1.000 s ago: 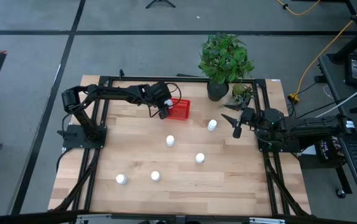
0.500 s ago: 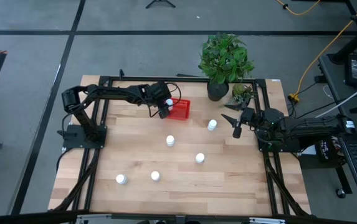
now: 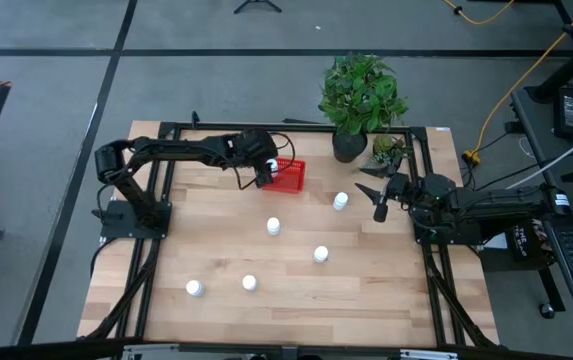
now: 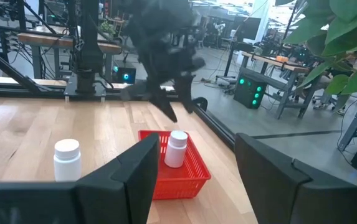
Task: Pick and place pill bottles into a basket
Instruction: Put the white pill bottle into the red bin
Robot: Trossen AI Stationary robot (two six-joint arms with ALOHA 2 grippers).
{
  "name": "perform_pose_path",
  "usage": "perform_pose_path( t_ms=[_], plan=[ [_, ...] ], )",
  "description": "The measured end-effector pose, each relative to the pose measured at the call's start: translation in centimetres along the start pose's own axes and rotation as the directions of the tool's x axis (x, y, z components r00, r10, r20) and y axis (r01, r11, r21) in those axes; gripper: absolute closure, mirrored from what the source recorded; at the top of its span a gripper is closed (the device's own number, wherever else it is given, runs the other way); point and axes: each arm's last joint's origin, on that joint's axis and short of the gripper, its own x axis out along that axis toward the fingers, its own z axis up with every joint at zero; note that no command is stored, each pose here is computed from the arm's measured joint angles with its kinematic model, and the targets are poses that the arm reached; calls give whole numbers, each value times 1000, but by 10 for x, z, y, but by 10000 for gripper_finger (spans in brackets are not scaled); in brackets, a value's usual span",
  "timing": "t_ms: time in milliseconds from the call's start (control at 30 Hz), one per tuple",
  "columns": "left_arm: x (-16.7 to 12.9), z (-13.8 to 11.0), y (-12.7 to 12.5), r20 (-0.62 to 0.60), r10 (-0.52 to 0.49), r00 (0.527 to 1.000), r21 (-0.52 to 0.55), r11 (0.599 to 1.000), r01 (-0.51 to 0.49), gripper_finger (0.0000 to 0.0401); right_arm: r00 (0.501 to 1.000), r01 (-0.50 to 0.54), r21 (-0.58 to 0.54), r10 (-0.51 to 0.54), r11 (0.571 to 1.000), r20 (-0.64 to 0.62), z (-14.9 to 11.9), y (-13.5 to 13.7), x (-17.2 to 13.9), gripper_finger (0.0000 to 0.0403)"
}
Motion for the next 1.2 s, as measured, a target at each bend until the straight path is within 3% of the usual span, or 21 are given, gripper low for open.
perform_pose_path(
  t_ms=[133, 233, 400, 500, 567, 667, 767, 833, 967, 1200],
  plan=[
    [-24, 9, 1, 72, 4, 997, 53, 999, -8, 220, 1000, 1, -13, -1, 1000, 0, 0, 0, 0, 192],
    [-50, 8, 4, 94, -5, 996, 34, 999, 2, 237, 1000, 0, -30, 0, 1000, -3, 0, 0, 0, 192],
    [-89, -14, -5, 147, -21, 989, -16, 1000, 24, 313, 999, -7, -41, 5, 999, -36, -4, 1, 0, 192],
    [-102, -33, -16, 231, -40, 972, -42, 998, 51, 374, 999, -9, -43, 7, 999, -44, -5, 1, 0, 192],
    [-105, -47, -22, 301, -50, 952, -55, 996, 70, 392, 998, -13, -49, 10, 999, -61, -6, 1, 1, 192],
    [-108, -70, -30, 401, -65, 914, -66, 993, 100, 395, 996, -18, -37, 14, 999, -88, -9, 2, 1, 192],
    [-109, -91, -35, 483, -75, 872, -81, 988, 130, 399, 994, -62, 49, 66, 997, -90, -9, 4, 1, 192],
    [-110, -103, -38, 525, -88, 846, -82, 985, 153, 399, 980, -121, 114, 137, 986, -143, -5, 6, 1, 192],
    [-110, -121, -42, 589, -141, 796, -61, 974, 218, 399, 929, -107, 230, 180, 967, -325, 5, 11, 5, 192],
    [-108, -134, -43, 607, -154, 779, -63, 969, 241, 396, 842, -125, 314, 269, 941, -468, 21, 35, 22, 192]
  ],
)
